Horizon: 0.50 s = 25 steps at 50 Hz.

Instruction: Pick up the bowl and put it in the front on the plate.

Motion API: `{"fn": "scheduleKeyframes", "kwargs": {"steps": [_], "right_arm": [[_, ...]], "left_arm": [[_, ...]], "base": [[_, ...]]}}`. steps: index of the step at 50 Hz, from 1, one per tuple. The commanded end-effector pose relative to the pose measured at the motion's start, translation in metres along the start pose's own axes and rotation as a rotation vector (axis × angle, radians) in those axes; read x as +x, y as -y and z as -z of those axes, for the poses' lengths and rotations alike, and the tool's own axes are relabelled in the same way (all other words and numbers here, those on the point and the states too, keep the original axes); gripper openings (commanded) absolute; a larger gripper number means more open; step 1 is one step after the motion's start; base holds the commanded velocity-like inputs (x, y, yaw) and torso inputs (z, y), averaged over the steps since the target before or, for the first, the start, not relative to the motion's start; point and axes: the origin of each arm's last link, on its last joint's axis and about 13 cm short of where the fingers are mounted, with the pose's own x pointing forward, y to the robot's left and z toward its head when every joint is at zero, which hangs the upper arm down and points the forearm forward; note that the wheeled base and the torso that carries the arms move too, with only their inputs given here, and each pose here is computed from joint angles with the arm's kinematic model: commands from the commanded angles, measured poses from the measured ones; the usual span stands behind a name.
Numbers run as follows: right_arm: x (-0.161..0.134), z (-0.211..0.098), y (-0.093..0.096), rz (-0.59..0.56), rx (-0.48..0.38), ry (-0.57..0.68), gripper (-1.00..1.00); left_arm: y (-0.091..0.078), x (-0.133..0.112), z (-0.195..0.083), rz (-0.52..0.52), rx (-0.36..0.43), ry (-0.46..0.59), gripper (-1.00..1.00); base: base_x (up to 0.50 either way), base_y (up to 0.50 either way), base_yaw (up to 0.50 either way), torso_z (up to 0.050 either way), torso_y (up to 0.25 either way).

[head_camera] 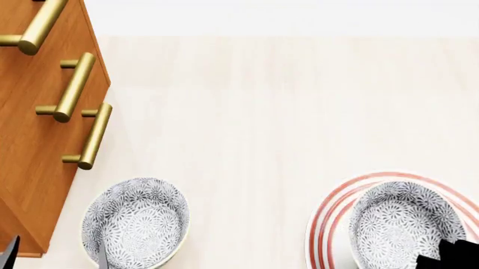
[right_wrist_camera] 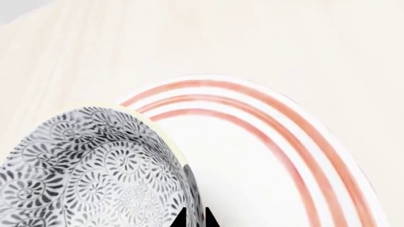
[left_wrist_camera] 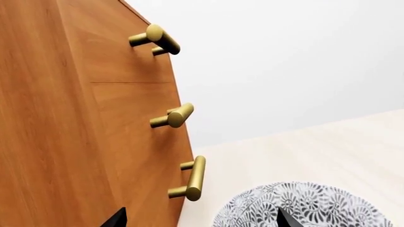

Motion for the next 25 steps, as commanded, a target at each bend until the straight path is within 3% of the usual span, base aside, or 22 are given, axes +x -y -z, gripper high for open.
{"fn": "scheduleKeyframes", "kwargs": {"steps": [1,4,5,25], "right_arm": [[0.010,0.016,-0.002,-0.032,-0.019,-0.045,-1.00],[0.010,0.016,-0.002,-0.026,-0.032,-0.041,-1.00],[0.008,0.015,-0.002,-0.028,-0.038,-0.040,1.00],[-0.019,-0.018,0.000,0.032,-0.051,0.047,1.00]], "left_arm": [[-0.001,0.002,0.000,-0.005,-0.005,0.018,1.00],[-0.001,0.002,0.000,-0.003,-0.005,0.018,1.00],[-0.001,0.002,0.000,-0.003,-0.005,0.018,1.00],[0.000,0.001,0.000,0.004,-0.013,0.016,1.00]], "base": [[0.00,0.00,0.00,0.000,0.000],[0.00,0.00,0.00,0.000,0.000],[0.00,0.00,0.00,0.000,0.000],[0.00,0.00,0.00,0.000,0.000]]}}
